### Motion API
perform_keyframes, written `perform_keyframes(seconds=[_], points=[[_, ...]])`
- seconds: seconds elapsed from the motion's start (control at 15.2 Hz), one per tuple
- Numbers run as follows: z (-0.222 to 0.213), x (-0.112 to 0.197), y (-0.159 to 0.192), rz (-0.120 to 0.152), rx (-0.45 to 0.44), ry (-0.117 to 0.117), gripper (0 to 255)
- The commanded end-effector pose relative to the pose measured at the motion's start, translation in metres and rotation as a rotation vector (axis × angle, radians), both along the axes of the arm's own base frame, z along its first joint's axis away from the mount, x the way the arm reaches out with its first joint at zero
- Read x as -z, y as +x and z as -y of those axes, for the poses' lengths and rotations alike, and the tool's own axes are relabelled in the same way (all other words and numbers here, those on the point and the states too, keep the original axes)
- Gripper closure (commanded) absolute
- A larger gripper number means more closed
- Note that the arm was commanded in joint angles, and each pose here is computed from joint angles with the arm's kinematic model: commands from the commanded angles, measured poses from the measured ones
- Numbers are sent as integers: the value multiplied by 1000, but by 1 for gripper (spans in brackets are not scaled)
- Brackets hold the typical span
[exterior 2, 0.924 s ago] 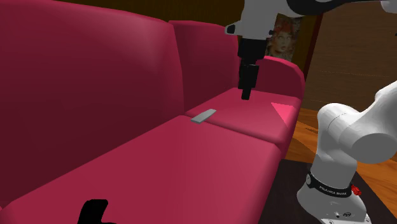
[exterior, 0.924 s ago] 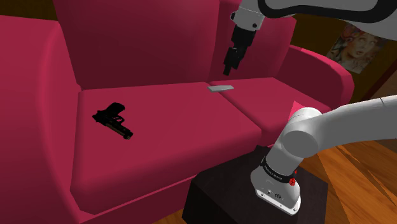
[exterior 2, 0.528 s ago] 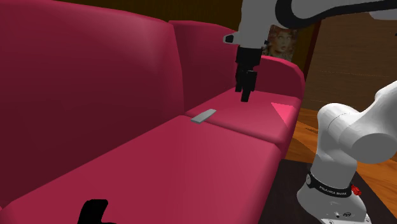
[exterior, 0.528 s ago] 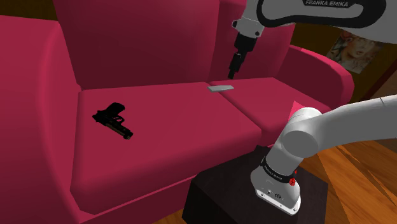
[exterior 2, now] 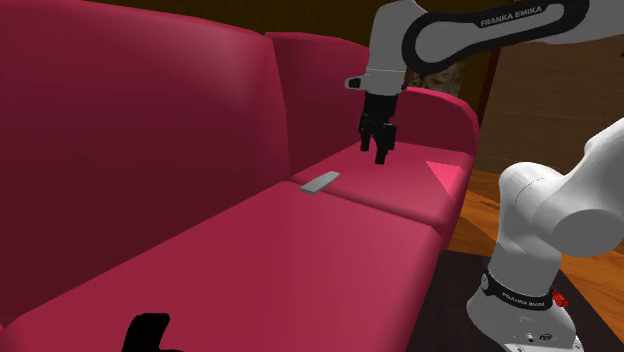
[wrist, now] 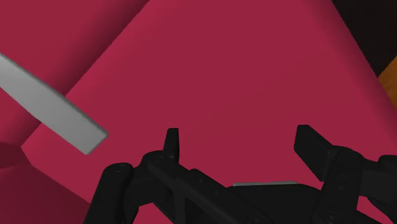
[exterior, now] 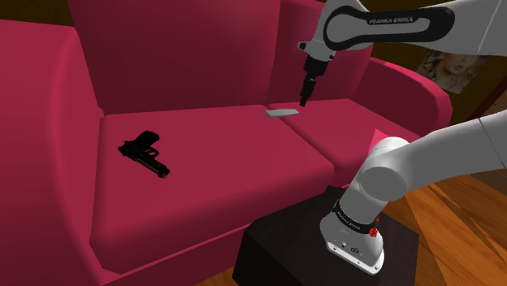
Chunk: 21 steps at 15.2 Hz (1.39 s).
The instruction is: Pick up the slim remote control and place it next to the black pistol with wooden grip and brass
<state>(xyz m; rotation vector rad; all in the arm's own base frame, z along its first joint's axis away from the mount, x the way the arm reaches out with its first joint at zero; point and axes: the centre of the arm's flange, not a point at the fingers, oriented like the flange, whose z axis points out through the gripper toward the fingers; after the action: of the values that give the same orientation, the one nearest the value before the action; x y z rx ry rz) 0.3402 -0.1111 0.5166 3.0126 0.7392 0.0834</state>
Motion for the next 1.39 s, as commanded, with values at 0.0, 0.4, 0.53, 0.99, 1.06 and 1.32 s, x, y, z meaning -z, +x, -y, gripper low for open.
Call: perform_keyframes(seconds=[0.0,0.4,0.53,0.99,1.06,1.32], points=[[24,11,8,-5,-63,-1,0],[89,47,41,-20,-231,1,0],[110,59,54,-25,-287,1,0],[175,101,107,-42,-483,3,0],[183,107,116,-44,-511,3,0],[214,132,153,-54,-623,4,0]])
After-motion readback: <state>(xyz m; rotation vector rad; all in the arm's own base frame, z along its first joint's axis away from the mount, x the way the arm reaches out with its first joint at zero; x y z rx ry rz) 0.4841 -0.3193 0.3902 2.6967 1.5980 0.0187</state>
